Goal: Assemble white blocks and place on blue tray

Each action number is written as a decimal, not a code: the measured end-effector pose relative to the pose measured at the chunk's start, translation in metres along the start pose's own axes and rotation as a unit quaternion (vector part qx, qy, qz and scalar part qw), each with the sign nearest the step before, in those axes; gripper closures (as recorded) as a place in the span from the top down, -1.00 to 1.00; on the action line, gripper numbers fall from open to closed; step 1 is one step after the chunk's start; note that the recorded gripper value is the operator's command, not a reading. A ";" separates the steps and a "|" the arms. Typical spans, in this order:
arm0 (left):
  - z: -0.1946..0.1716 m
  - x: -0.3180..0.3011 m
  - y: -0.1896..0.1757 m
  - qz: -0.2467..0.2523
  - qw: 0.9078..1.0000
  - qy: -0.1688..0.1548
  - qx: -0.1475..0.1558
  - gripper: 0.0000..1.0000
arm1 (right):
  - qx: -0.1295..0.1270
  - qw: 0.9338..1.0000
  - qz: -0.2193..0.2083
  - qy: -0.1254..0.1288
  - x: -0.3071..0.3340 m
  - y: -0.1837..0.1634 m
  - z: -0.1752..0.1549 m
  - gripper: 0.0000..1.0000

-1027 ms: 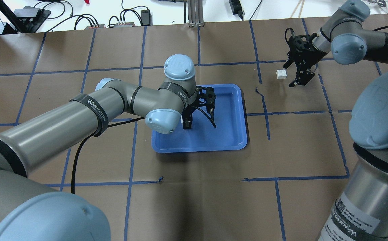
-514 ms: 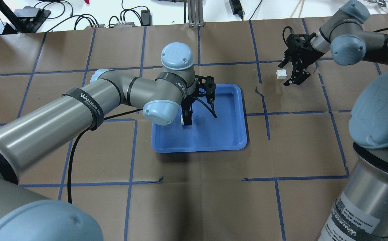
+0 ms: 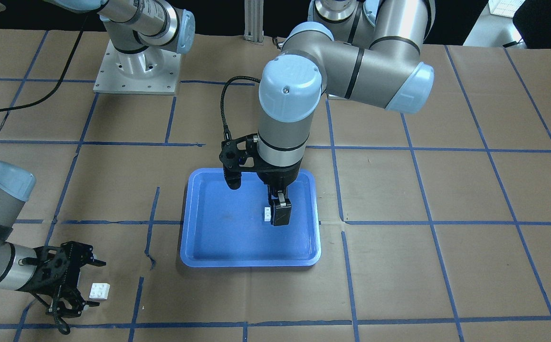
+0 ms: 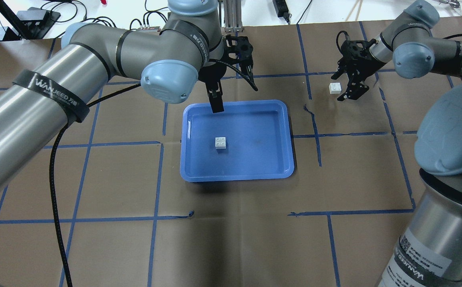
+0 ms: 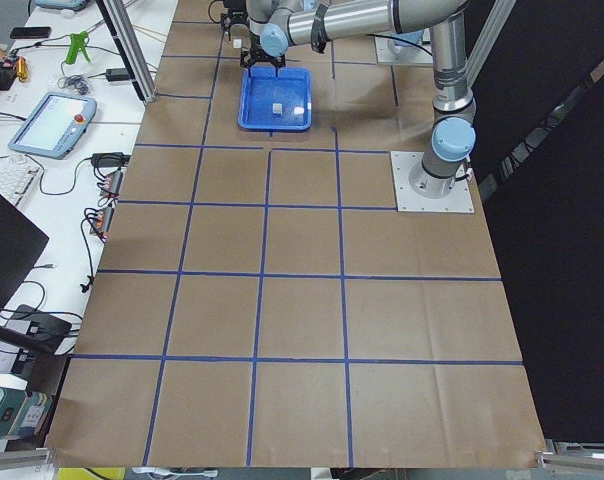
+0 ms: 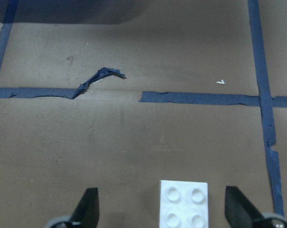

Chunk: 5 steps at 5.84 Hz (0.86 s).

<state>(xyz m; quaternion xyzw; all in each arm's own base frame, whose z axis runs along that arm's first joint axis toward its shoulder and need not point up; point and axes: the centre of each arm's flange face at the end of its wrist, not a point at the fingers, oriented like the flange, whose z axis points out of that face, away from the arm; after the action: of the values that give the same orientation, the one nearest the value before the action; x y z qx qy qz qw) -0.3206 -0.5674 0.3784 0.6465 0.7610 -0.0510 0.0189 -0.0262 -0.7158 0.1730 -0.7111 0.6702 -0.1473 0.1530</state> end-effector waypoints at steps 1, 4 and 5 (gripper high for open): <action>-0.035 0.001 0.020 -0.041 0.999 -0.010 0.003 0.97 | -0.003 1.000 -0.001 0.000 0.000 0.001 0.001 0.13; -0.088 -0.026 0.116 -0.249 0.968 -0.022 -0.002 0.97 | -0.010 1.000 -0.005 0.007 0.003 0.002 -0.002 -0.40; -0.091 -0.034 0.139 -0.331 0.943 -0.024 -0.005 0.97 | -0.011 1.000 -0.007 0.010 0.003 0.001 -0.005 -0.41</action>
<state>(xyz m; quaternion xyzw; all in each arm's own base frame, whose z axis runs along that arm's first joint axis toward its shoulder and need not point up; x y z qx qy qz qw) -0.1743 -0.5691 0.4643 0.3564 0.9317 -0.0661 0.0224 -0.0284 -0.7193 0.1771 -0.7157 0.6686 -0.1481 0.1370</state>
